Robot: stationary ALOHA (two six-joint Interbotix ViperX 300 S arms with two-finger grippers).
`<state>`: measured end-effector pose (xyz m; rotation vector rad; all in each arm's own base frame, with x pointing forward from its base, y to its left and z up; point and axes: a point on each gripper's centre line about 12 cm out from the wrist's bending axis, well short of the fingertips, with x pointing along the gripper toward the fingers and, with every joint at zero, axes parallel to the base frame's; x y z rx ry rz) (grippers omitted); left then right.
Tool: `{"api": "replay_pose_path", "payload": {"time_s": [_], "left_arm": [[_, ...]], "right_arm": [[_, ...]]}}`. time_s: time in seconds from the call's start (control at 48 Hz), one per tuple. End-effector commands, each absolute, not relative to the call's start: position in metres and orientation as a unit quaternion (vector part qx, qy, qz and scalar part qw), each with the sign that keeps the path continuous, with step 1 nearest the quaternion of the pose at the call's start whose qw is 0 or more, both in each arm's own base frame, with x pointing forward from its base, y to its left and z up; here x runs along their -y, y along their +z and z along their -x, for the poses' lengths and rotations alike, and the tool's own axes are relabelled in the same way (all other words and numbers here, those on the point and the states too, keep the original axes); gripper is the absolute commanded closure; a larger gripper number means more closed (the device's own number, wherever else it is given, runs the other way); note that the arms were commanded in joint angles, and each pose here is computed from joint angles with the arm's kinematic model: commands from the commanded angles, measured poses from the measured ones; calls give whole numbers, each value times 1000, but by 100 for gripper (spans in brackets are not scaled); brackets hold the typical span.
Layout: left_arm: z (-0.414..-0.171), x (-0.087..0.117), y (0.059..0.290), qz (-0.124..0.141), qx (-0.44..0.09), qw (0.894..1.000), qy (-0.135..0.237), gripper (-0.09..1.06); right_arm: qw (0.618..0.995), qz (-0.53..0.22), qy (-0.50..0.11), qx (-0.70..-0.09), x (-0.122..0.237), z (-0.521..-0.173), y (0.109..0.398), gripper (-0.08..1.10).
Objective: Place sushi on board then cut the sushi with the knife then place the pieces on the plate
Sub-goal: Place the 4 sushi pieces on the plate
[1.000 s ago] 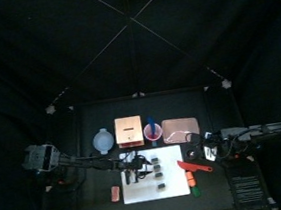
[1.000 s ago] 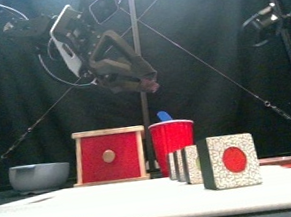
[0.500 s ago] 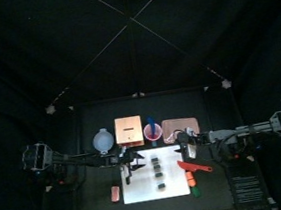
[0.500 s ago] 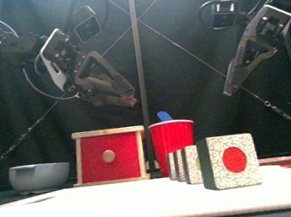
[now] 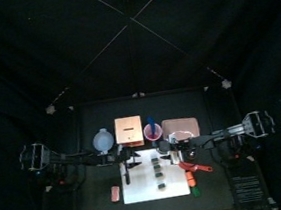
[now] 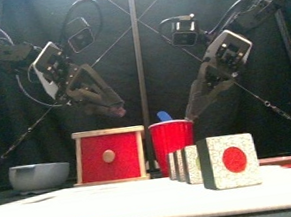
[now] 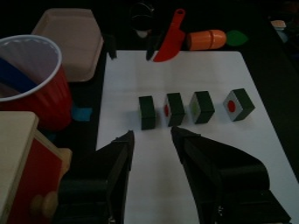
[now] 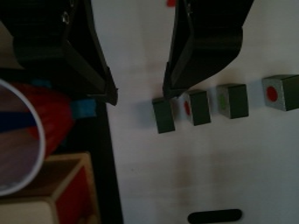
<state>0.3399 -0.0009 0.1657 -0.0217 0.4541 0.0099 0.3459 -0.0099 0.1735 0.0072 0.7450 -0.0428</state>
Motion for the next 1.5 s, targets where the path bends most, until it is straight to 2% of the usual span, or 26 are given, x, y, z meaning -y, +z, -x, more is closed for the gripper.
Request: {"api": "replay_pose_path", "payload": {"time_s": [0.021, 0.396, 0.812, 0.917, 1.062, 1.167, 1.5], "left_arm": [[-342, -1, 175, 11, -208, 978, 8, 19], [-340, -2, 172, 9, -215, 977, 8, 19], [-336, -2, 168, 9, -221, 975, 8, 19], [-336, -2, 167, 9, -221, 975, 8, 19], [-336, -2, 167, 10, -222, 975, 9, 19], [-336, -3, 167, 10, -221, 975, 9, 19], [-335, -3, 167, 11, -223, 975, 11, 19]], "right_arm": [[937, 2, -12, -350, 3, -365, 183, 21], [913, 8, -11, -408, -2, -390, 155, 22], [904, 7, -15, -428, 1, -401, 136, 23], [902, 8, -16, -432, 2, -402, 132, 27], [898, 6, -21, -439, 4, -400, 131, 41], [896, 2, -28, -442, 9, -397, 137, 46], [901, -10, -68, -427, 35, -367, 182, 46]]}}
